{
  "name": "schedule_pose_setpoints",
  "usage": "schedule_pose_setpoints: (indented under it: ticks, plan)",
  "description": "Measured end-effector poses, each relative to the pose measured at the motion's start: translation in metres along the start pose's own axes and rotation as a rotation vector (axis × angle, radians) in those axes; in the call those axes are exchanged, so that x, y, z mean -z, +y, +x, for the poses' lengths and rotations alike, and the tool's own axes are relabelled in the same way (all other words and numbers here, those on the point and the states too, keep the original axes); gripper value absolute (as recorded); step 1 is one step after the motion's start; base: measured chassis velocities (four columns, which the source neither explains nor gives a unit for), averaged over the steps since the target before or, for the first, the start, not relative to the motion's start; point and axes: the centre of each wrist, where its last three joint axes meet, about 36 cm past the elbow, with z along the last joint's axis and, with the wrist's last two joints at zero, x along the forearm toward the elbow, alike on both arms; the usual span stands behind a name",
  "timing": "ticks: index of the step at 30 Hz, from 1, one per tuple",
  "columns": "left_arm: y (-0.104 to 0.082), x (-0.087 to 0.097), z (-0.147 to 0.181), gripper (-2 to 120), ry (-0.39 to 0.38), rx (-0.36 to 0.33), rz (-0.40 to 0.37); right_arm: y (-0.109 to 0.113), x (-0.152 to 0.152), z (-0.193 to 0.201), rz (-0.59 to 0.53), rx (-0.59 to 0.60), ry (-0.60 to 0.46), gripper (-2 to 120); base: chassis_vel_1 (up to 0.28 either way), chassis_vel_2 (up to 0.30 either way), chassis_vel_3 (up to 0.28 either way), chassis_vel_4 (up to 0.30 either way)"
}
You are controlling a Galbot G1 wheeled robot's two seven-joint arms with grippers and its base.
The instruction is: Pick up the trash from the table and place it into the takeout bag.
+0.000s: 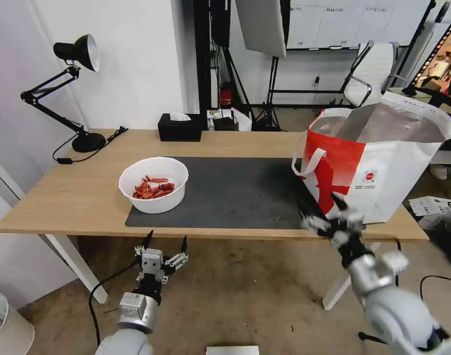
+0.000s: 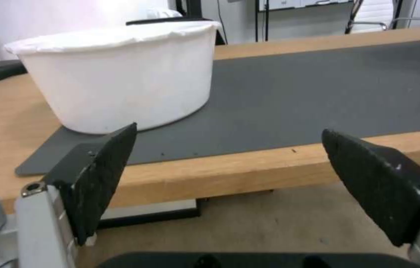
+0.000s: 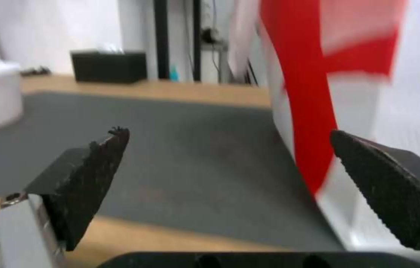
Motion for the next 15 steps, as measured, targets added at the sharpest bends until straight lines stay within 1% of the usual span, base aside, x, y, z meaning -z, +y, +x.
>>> schedule_pose_setpoints:
  ticks: [3, 6, 15]
  plan:
    - [0.001, -0.001, 0.000, 100, -0.002, 0.000, 0.000, 0.005, -0.013, 0.013, -0.013, -0.028, 0.035, 100, 0.000, 0.000, 0.000, 0.000]
    - [0.001, -0.001, 0.000, 100, -0.002, 0.000, 0.000, 0.007, -0.018, 0.016, -0.014, -0.036, 0.052, 100, 0.000, 0.000, 0.000, 0.000]
    - [0.002, -0.001, 0.002, 100, 0.001, -0.001, -0.002, 0.011, -0.021, 0.017, -0.028, -0.050, 0.088, 100, 0.000, 0.000, 0.000, 0.000]
